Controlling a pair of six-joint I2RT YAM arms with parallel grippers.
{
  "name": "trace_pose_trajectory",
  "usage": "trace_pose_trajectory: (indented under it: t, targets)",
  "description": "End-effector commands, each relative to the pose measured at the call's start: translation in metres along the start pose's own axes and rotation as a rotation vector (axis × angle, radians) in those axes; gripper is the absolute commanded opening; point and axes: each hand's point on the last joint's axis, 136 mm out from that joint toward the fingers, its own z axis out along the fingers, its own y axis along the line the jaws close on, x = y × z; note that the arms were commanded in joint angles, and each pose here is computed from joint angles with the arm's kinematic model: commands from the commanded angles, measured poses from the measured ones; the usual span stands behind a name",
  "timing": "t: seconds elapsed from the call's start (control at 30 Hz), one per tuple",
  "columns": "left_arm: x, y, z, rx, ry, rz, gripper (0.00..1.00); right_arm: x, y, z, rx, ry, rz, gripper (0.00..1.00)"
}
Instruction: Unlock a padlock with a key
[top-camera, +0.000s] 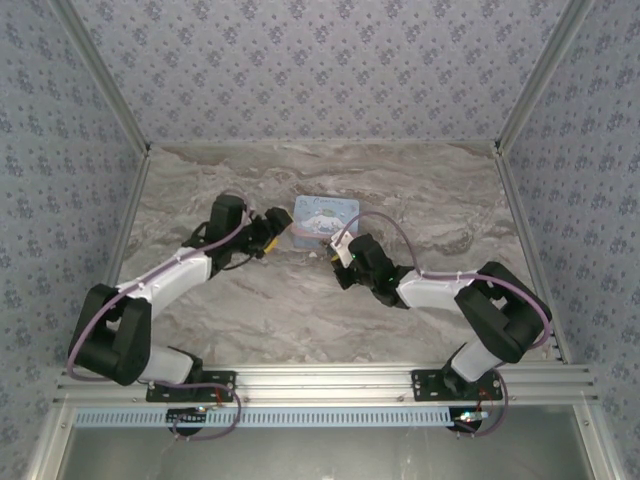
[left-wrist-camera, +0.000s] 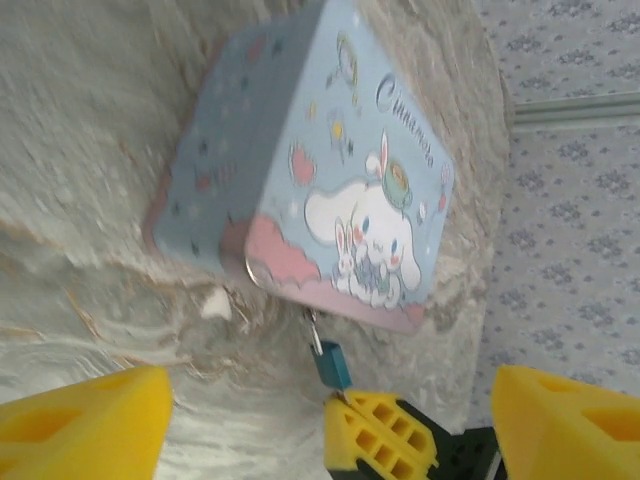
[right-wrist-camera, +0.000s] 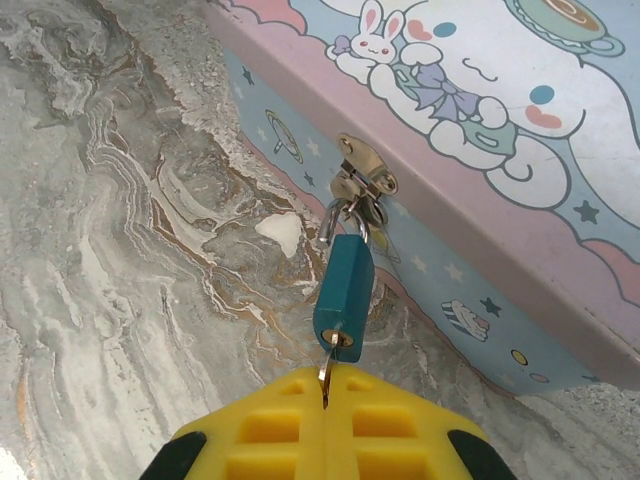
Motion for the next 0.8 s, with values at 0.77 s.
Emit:
trace_pose_trajectory:
  t: [0.77]
  targets:
    - [-0.037, 0.009, 0.106, -0.003, 0.281, 0.182, 0.88, 0.001, -0.005, -0.002, 0.003, -0.008, 0.138, 0.0]
